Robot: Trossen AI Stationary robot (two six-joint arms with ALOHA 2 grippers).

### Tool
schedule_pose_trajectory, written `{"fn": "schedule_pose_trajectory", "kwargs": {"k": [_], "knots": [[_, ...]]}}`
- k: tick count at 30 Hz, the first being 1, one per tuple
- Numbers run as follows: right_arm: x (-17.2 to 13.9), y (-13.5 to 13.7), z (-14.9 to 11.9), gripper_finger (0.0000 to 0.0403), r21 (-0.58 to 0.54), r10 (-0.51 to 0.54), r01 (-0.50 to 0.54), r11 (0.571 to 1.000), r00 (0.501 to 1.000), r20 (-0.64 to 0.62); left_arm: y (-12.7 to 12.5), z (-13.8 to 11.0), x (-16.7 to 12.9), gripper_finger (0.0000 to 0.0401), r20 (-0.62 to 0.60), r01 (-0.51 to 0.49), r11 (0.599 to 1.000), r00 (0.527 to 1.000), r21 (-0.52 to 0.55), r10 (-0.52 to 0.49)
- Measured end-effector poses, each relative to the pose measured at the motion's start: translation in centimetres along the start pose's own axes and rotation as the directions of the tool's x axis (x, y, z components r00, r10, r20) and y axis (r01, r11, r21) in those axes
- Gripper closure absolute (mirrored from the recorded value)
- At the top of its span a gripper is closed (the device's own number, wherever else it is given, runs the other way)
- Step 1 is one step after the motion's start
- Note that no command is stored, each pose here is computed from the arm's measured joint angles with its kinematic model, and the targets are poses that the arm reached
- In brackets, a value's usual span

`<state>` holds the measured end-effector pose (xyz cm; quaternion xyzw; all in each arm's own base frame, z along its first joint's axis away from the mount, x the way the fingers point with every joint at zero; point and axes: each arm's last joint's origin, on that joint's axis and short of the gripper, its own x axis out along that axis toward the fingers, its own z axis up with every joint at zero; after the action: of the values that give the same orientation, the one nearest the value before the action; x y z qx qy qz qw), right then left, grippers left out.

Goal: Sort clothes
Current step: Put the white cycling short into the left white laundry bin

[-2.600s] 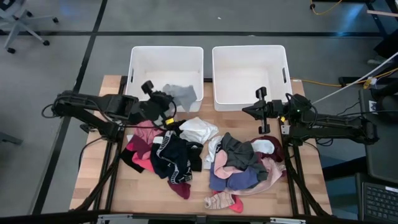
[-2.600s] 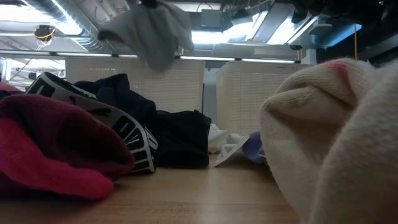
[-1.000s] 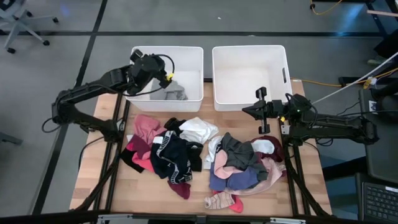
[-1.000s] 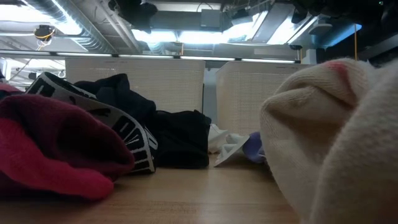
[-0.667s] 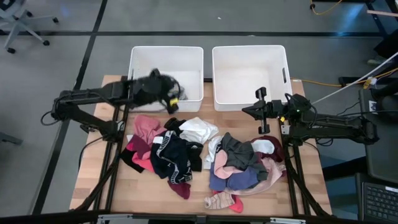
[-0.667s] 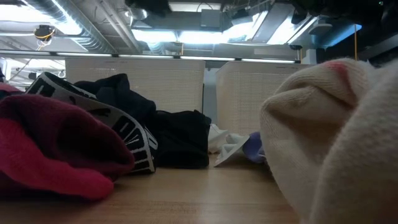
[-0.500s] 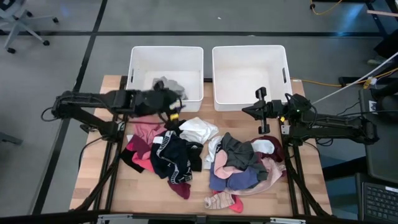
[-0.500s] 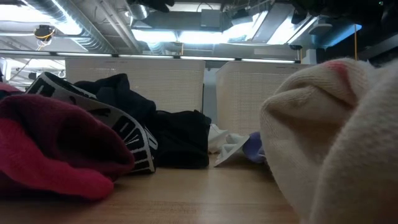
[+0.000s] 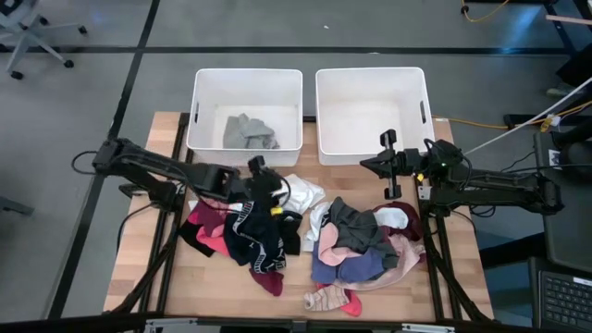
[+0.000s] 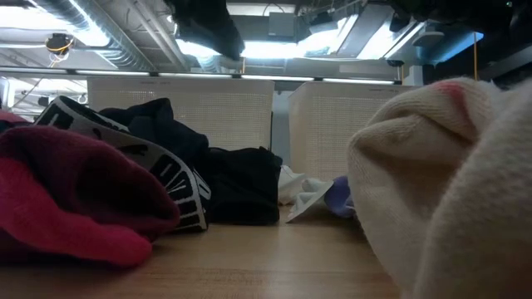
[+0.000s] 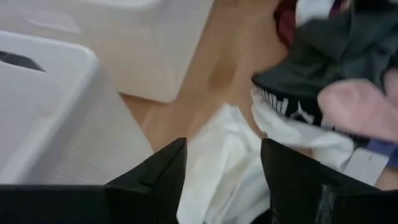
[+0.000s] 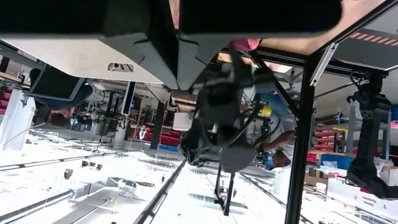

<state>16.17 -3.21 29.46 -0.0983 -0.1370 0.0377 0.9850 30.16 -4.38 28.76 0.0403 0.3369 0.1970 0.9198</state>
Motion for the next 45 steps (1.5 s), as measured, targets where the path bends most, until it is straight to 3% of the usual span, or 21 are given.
{"fn": "schedule_pose_trajectory", "kwargs": {"k": [11,16,19,21,31,45], "knots": [[0.0,0.0,0.0,0.0397,0.000,0.000,0.000,1.000,1.000,0.000,-3.2,-2.3,6.0,0.0205,-0.118,0.002,0.995,0.993,0.104,0.011],[0.0,0.0,0.0,0.0397,0.000,0.000,0.000,1.000,1.000,0.000,-3.3,-2.7,8.3,0.0205,-0.119,-0.020,0.999,0.993,0.046,0.026],[0.0,0.0,0.0,0.0397,0.000,0.000,0.000,1.000,1.000,-0.001,-3.2,-3.0,9.4,0.0205,-0.149,0.036,0.999,0.988,0.009,-0.035],[0.0,0.0,0.0,0.0397,0.000,0.000,0.000,1.000,1.000,-0.001,-3.1,-3.3,10.0,0.0205,-0.178,0.077,0.997,0.981,-0.001,-0.076],[0.0,0.0,0.0,0.0397,0.000,0.000,0.000,1.000,1.000,0.000,-2.1,-4.4,12.3,0.0205,-0.256,0.076,0.994,0.962,-0.078,-0.094],[0.0,0.0,0.0,0.0397,0.000,0.000,0.000,1.000,1.000,0.000,-2.6,-5.9,13.9,0.0208,-0.329,0.132,0.990,0.933,-0.058,-0.144]]}}
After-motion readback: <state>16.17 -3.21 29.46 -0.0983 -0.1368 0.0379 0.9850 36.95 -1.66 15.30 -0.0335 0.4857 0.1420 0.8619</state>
